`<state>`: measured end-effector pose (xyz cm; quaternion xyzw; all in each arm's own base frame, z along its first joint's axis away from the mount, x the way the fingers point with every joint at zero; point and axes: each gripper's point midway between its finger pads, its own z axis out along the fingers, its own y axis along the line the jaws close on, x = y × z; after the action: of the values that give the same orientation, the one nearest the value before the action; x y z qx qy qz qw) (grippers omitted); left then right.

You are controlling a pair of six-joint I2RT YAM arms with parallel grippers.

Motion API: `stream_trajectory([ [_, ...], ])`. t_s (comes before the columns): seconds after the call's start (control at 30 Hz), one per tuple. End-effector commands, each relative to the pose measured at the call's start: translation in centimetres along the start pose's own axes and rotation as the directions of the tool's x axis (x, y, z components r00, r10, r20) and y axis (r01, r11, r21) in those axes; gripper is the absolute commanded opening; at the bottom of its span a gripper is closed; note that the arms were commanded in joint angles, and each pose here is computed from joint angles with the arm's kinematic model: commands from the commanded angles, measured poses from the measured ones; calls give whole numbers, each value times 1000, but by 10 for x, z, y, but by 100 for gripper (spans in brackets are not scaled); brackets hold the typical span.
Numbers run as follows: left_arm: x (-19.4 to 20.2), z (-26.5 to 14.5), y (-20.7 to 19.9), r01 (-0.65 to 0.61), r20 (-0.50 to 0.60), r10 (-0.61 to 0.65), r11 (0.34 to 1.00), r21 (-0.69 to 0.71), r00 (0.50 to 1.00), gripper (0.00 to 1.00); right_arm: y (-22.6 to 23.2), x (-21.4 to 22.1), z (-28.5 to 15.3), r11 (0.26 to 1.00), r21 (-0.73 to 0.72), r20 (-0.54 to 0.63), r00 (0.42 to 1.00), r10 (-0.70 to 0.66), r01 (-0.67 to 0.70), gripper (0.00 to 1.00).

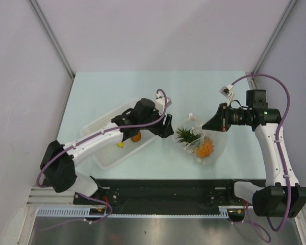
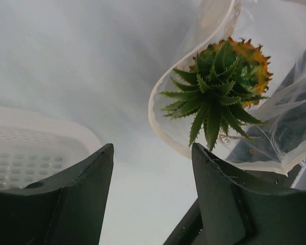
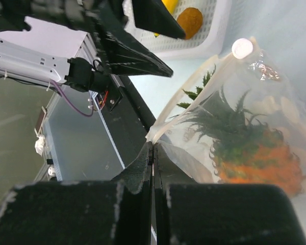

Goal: Place the food in the zip-top bag and seal the zipper
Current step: Adjust the fake fruit in the zipper food storage bag.

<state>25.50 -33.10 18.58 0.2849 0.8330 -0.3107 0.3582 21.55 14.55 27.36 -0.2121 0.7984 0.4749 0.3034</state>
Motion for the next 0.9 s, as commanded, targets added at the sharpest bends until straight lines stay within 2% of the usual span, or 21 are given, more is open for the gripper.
stream_trajectory([
  [0.0, 8, 4, -24, 84, -57, -77, 989, 122, 995, 64, 20, -17, -3, 997, -48, 47, 997, -62, 64, 0],
  [0.23, 19, 24, -22, 122, -107, -108, 984, 132, 988, 56, 22, -18, -3, 997, -56, 47, 997, -53, 56, 0],
  [0.33, 29, 33, -17, 143, -145, -125, 983, 116, 981, 46, 24, -18, -3, 997, -57, 49, 997, -56, 59, 0],
  [0.43, 32, 36, -16, 149, -154, -131, 983, 110, 979, 30, 26, -18, -4, 996, -57, 49, 997, -59, 62, 0],
  [0.47, 31, 35, -17, 151, -153, -132, 981, 119, 979, 16, 26, -17, -5, 997, -54, 48, 997, -59, 62, 0],
  [0.53, 20, 29, -21, 142, -135, -124, 980, 138, 983, 1, 22, -14, -5, 997, -34, 39, 997, -61, 62, 0],
  [0.63, -13, 3, -38, 73, -51, -64, 980, 183, 997, 0, 11, -7, -4, 998, 23, 19, 998, -54, 54, 0],
  [0.7, -33, -18, -58, -16, -14, 20, 977, 212, 1000, 0, 5, -2, -4, 997, 48, 8, 998, -54, 54, 0],
  [0.77, -32, -34, -74, -104, -36, 116, 966, 236, 993, 0, 7, 1, -6, 997, 54, 0, 998, -55, 55, 0],
  [0.8, -50, -46, -88, -148, 4, 152, 953, 263, 988, 0, 10, 1, -7, 997, 55, 1, 998, -60, 60, 0],
  [0.87, -53, -63, -104, -229, 17, 234, 929, 290, 972, 0, 18, 1, -11, 996, 53, 6, 997, -77, 77, 0],
])
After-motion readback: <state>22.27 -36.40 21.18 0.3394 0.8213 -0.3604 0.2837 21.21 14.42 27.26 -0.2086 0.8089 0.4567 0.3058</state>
